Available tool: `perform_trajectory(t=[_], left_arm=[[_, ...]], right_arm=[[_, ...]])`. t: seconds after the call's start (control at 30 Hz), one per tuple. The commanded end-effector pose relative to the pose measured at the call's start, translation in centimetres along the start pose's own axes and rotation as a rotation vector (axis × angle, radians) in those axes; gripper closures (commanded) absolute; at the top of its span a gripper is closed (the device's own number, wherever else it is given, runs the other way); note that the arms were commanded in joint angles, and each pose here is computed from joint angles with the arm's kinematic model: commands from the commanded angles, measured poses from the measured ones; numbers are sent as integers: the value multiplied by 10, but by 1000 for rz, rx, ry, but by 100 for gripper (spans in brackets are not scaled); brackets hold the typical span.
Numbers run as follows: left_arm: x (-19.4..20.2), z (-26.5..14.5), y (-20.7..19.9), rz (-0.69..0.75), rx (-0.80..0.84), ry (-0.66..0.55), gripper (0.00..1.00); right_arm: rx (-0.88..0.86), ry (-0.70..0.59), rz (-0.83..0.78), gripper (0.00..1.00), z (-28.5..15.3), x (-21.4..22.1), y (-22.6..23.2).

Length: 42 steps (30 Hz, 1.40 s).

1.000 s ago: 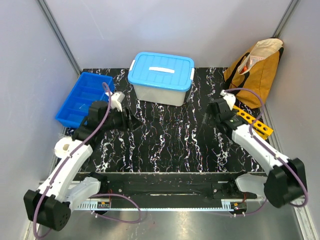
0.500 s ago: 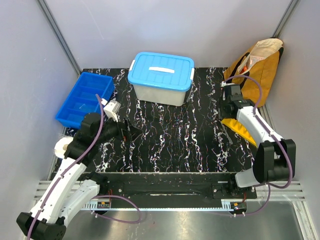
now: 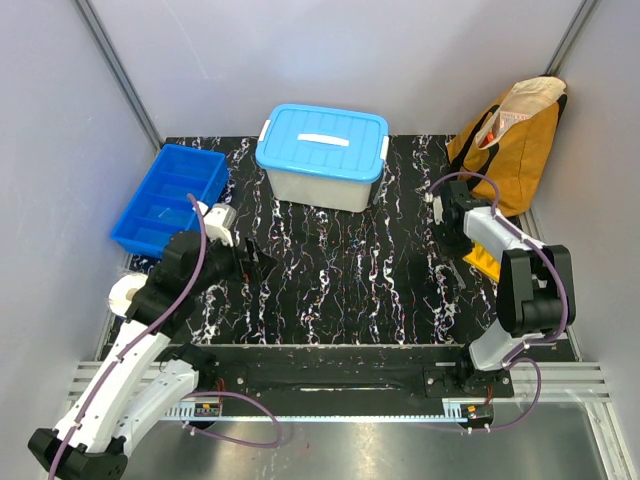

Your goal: Organize the chemistry lab equipment

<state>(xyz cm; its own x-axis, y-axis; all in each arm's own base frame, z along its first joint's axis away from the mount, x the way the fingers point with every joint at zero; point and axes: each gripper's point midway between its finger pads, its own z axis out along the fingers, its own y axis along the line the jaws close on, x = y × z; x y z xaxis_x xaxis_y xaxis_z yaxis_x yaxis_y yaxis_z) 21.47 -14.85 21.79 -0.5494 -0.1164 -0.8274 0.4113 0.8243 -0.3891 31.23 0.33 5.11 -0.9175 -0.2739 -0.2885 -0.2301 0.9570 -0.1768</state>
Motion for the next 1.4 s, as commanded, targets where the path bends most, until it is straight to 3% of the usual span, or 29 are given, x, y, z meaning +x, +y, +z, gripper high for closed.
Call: perform_trajectory(t=[0.0, 0.57, 0.83, 1.07, 1.37], left_arm=[[-23, -12, 8, 21, -76, -89, 1], [-25, -14, 20, 13, -145, -106, 1], [-30, -26, 44, -27, -301, -146, 1], [-33, -29, 43, -23, -295, -164, 1], [-32, -27, 40, -17, -276, -158, 10]], right_arm=[[-12, 53, -32, 63, 7, 11, -5], [-5, 97, -35, 67, 25, 21, -8], [4, 120, -42, 68, 30, 25, -10], [-39, 151, -40, 69, 35, 29, -3], [-204, 134, -16, 90, 29, 15, 24]])
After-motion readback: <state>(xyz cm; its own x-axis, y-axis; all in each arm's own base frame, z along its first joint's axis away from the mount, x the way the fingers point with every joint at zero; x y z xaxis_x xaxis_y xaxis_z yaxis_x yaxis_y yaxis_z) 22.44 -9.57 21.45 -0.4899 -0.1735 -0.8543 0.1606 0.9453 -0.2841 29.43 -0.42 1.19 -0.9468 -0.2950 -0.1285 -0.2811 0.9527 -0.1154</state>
